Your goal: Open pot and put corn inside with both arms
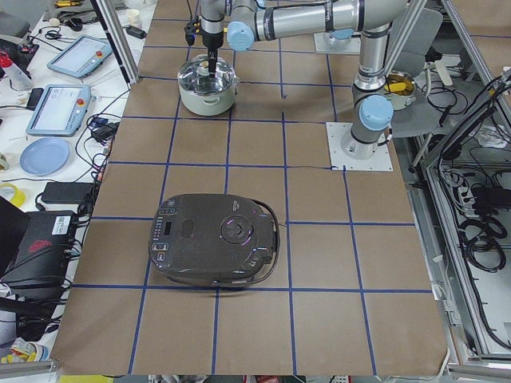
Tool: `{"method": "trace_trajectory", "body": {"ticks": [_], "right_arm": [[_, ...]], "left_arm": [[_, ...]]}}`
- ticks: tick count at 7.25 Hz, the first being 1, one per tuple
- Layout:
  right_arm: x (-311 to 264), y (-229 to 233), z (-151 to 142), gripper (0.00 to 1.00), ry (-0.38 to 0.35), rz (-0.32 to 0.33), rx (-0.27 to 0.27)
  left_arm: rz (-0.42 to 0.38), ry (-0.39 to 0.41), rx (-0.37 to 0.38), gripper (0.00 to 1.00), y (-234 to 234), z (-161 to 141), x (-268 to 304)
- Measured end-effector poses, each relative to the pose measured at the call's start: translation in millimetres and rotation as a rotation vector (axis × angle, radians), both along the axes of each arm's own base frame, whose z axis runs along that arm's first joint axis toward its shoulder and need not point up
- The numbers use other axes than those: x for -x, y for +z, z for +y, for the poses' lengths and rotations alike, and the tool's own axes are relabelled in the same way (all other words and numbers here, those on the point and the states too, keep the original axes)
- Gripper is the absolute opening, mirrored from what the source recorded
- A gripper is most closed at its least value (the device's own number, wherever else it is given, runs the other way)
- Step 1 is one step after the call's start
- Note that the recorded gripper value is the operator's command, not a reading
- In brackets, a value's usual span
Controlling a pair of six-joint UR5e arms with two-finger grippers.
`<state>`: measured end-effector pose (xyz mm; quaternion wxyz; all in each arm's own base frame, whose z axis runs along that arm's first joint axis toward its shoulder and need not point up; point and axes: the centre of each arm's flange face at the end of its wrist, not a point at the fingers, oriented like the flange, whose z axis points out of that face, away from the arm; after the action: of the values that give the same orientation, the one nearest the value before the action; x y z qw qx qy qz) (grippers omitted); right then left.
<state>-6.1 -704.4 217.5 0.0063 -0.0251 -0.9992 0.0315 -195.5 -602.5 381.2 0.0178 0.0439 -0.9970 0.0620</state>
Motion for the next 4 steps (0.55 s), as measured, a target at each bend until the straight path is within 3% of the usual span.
{"method": "trace_trajectory", "body": {"ticks": [1,4], "right_arm": [[4.3,-17.3,-3.1,0.98,-0.005,0.001,-0.003],[6.3,-32.6,-4.9,0.42,-0.007,-0.008,-0.008]], "left_arm": [[0.006,0.020,0.004,1.00,-6.7,-8.1,13.9],[0.013,0.053,-0.005,1.00,-24.0,-22.6,33.6]]}}
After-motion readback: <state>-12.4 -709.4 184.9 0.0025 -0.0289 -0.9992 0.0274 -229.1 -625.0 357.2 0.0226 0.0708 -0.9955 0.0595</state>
